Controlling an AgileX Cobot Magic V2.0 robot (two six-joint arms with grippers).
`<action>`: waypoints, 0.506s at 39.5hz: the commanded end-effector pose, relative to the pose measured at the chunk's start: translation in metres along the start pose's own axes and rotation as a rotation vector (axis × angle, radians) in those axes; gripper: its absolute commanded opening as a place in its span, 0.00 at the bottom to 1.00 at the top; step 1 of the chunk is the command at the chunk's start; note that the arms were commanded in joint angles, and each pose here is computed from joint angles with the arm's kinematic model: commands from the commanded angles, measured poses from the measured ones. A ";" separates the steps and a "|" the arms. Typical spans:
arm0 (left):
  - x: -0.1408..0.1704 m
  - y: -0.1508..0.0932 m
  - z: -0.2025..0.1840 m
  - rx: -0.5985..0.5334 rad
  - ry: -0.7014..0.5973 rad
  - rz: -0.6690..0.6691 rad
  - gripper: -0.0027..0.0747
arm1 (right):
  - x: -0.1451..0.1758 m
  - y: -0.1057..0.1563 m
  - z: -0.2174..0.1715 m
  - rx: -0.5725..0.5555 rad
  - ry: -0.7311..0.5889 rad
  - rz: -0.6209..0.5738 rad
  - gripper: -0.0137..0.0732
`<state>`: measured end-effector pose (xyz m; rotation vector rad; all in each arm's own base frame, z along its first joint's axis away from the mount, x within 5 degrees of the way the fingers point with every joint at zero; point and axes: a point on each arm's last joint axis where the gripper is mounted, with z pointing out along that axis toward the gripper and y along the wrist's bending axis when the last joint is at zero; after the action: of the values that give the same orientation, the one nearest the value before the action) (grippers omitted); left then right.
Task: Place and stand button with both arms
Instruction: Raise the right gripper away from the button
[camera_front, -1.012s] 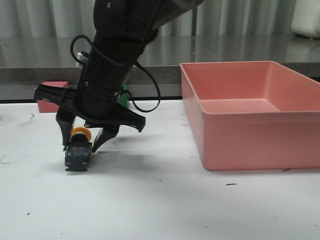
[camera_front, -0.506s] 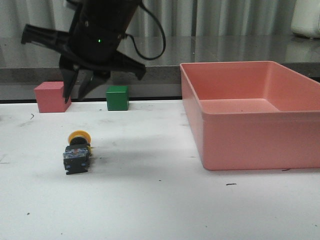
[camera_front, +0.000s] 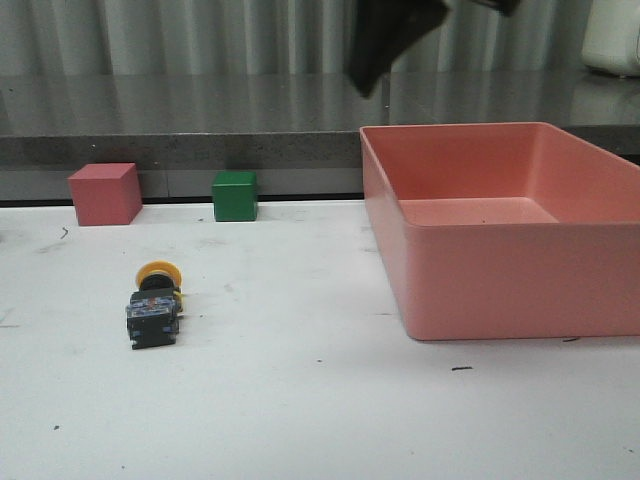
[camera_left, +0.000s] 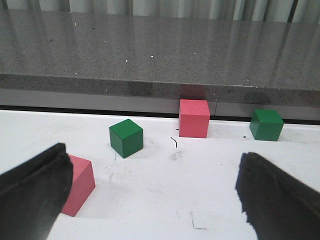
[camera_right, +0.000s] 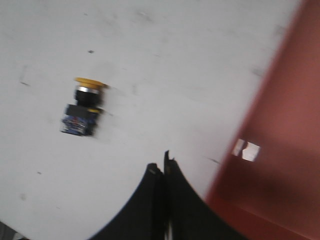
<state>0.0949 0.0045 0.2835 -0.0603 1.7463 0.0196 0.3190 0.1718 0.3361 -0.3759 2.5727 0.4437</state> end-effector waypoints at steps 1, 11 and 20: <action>-0.019 -0.001 -0.001 0.006 -0.108 -0.013 0.86 | 0.019 -0.026 -0.037 0.061 -0.082 -0.028 0.08; -0.019 -0.001 -0.001 0.006 -0.108 -0.013 0.86 | 0.105 -0.083 -0.075 0.249 -0.136 0.060 0.08; -0.019 -0.001 -0.001 0.006 -0.108 -0.013 0.86 | 0.175 -0.079 -0.104 0.276 -0.346 0.029 0.08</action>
<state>0.0949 0.0045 0.2835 -0.0603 1.7463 0.0196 0.1714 0.0349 0.3031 -0.1420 2.4301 0.1550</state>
